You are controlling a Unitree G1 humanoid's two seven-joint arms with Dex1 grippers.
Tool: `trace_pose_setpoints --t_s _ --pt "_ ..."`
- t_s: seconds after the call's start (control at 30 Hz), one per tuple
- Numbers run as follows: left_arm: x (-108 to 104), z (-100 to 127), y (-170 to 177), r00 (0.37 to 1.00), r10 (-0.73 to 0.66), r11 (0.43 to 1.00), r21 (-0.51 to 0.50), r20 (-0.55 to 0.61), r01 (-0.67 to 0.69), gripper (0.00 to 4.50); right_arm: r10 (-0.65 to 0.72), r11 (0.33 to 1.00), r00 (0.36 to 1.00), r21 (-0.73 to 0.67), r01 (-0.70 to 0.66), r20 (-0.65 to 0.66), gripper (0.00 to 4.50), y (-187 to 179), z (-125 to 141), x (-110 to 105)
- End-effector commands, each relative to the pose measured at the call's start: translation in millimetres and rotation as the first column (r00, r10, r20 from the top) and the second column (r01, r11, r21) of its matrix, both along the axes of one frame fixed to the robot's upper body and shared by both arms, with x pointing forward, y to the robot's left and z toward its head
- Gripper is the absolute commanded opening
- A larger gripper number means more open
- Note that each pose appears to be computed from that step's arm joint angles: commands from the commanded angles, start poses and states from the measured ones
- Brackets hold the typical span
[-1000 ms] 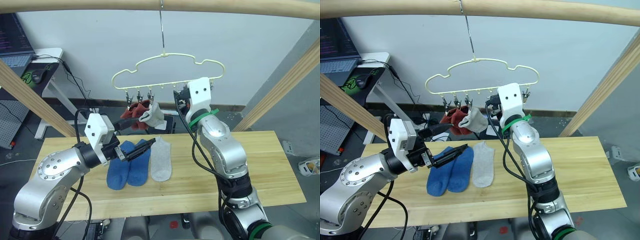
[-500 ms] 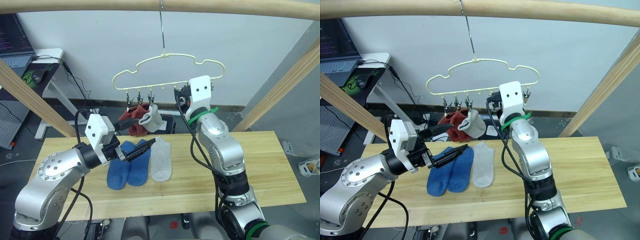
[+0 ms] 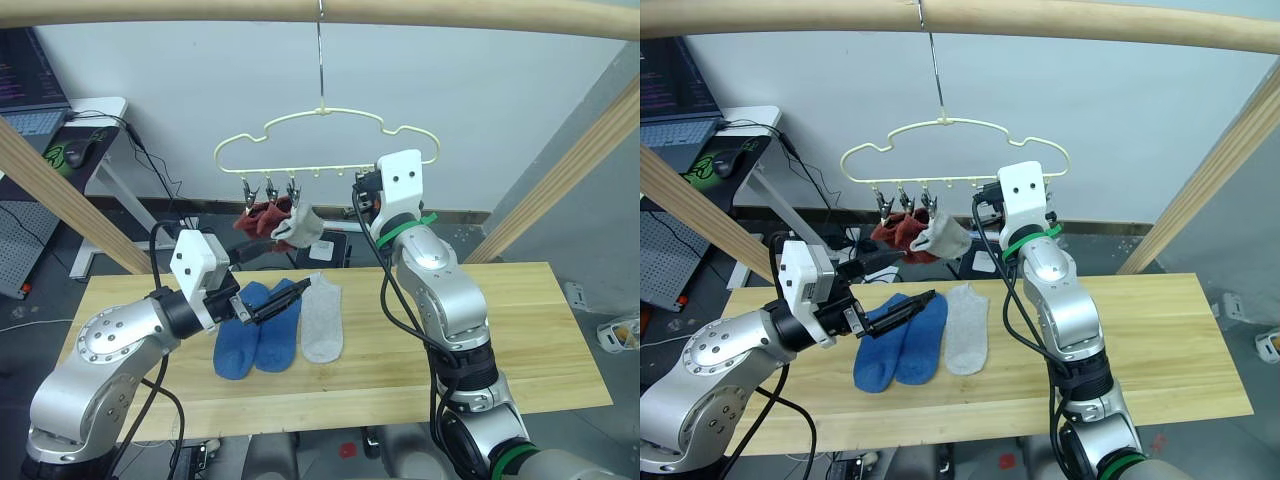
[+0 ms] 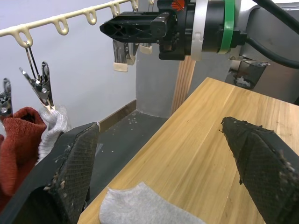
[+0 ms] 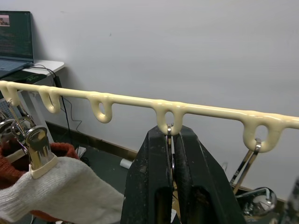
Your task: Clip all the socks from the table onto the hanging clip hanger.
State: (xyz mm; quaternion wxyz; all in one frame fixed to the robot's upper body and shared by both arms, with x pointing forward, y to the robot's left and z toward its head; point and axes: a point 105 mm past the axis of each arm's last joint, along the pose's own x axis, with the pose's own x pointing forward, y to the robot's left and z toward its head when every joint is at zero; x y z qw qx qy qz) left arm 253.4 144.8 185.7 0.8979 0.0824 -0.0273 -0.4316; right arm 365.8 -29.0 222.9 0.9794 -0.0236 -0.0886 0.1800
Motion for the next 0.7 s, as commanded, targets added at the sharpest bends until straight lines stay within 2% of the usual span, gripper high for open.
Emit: trace_pose_setpoints --t_s 0.03,0.1,0.2,0.33,0.47,0.57,0.7 --pt "0 0 7 0.998 0.060 0.998 -0.015 -0.024 -0.060 4.49 0.014 0.999 0.998 0.032 -0.016 0.066 0.02 2 19 -4" --pt "1 -2 13 0.994 0.101 0.994 -0.026 -0.047 -0.102 4.49 0.017 0.999 0.998 0.032 -0.019 0.068 0.02 2 20 -5" --pt "7 -11 36 0.970 0.238 0.971 -0.013 -0.045 -0.238 4.49 0.023 0.999 0.997 0.032 -0.025 0.070 0.02 3 21 -6" --pt "17 -36 70 0.881 0.466 0.885 0.024 -0.080 -0.466 4.50 0.032 0.999 0.997 0.031 -0.035 0.074 0.00 4 23 -7" --pt "17 -63 82 0.816 0.562 0.827 0.071 -0.134 -0.557 4.50 0.042 0.999 0.996 0.026 -0.044 0.076 0.00 5 25 -9" --pt "17 -79 85 0.796 0.585 0.811 0.103 -0.154 -0.576 4.50 0.049 0.999 0.996 0.020 -0.051 0.075 0.00 7 26 -10" --pt "24 -98 106 0.677 0.705 0.704 0.097 -0.211 -0.703 4.50 0.055 0.998 0.996 0.013 -0.056 0.064 0.00 6 25 -12"
